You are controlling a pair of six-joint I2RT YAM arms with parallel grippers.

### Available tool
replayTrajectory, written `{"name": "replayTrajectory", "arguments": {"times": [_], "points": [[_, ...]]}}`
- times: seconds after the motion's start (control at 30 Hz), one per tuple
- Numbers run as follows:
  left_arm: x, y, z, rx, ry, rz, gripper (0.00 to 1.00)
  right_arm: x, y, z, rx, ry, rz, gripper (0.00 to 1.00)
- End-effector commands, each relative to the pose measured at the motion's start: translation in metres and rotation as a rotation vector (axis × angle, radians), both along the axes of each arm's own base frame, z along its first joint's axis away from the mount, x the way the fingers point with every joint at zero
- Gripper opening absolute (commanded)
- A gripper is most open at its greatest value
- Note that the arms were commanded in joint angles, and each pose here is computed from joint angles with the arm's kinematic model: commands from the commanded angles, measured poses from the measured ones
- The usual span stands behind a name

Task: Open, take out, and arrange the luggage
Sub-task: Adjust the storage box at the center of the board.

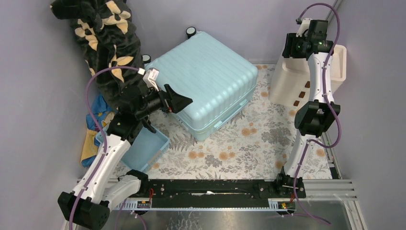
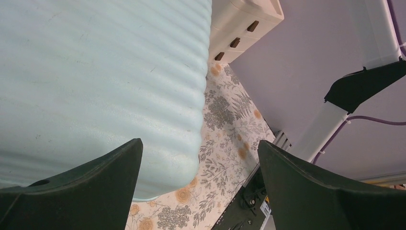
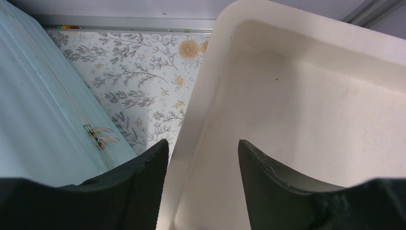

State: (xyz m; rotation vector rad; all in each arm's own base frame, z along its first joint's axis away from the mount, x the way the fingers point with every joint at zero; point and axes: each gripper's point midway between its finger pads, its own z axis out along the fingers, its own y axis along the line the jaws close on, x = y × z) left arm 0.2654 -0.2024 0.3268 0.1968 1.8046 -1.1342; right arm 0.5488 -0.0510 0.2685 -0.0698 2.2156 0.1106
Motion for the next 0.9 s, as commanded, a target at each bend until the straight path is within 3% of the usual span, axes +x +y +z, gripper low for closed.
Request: {"name": "replayTrajectory", "arguments": {"times": [0.0,0.3,0.53,0.87], "points": [[0.006,-0.001,0.017,-0.015,-0.056,0.008,0.97,0.007,0.010,0.018,0.009,-0.051,0.027,0.58],[0.009,-0.002,0.011,-0.017,-0.042,0.010,0.97,0.019,0.027,0.001,-0.057,-0.045,0.060,0.41],[0.016,-0.003,0.010,0.001,-0.048,0.012,0.97,0.031,0.030,-0.007,-0.136,-0.044,0.048,0.18],[0.032,-0.008,0.006,0.023,-0.047,0.008,0.97,0.041,0.078,0.014,-0.165,-0.166,0.289,0.09]]}}
